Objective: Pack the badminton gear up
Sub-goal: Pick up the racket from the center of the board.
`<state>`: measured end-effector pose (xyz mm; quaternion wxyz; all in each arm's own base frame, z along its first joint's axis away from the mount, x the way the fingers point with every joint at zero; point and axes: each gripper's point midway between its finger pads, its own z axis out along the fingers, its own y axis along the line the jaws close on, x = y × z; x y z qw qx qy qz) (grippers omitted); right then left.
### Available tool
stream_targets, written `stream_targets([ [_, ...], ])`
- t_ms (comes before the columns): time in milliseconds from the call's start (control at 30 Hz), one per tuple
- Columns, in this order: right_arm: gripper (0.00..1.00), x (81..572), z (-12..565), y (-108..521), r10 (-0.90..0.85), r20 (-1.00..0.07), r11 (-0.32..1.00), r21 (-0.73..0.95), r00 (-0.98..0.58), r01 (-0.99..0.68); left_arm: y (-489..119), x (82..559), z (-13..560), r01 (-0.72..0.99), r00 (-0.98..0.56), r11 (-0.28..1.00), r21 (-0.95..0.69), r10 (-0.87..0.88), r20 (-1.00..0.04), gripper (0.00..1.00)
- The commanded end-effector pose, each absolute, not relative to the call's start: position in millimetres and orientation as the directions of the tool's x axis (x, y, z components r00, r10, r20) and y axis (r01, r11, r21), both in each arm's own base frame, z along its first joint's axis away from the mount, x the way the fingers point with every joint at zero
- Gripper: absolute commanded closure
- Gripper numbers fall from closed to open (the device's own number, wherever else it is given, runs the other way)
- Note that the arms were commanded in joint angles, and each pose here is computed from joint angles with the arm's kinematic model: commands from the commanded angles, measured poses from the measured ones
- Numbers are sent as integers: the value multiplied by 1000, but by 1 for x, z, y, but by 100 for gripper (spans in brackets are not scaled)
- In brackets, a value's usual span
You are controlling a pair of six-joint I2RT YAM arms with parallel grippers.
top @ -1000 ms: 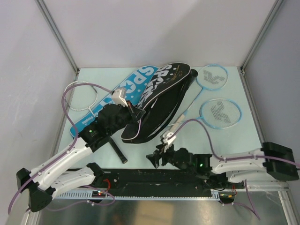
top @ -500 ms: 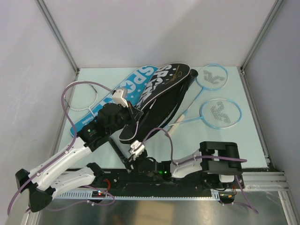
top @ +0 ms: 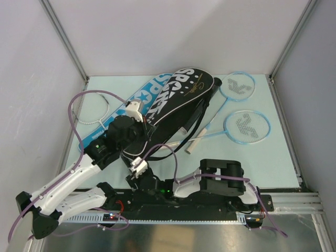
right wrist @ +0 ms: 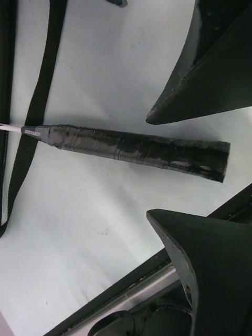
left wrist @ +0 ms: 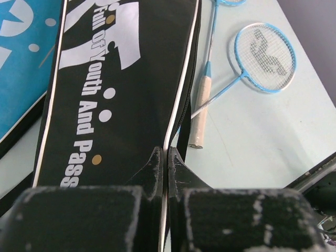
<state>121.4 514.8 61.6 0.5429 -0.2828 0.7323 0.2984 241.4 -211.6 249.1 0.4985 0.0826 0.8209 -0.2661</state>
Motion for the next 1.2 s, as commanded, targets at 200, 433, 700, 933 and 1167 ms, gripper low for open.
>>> stream_targets([
  [200, 34, 130, 14, 507, -243, -920, 727, 37, -307, -685, -216, 250, 302, 442, -374, 811, -383, -221, -901, 100],
  [433, 49, 115, 5, 500, -312, -903, 714, -17, -296, -700, -206, 258, 297, 396, -350, 849, -349, -212, -913, 100],
  [700, 90, 93, 44, 478, -368, -894, 712, -93, -257, -697, -178, 271, 282, 273, -300, 925, -265, -179, -937, 100],
  [933, 91, 63, 51, 414, -474, -817, 702, -127, -327, -701, -161, 280, 283, 159, -277, 954, -253, -203, -939, 100],
  [1167, 87, 32, 34, 351, -564, -688, 704, -110, -457, -702, -154, 285, 290, 107, -255, 960, -259, -226, -940, 100],
])
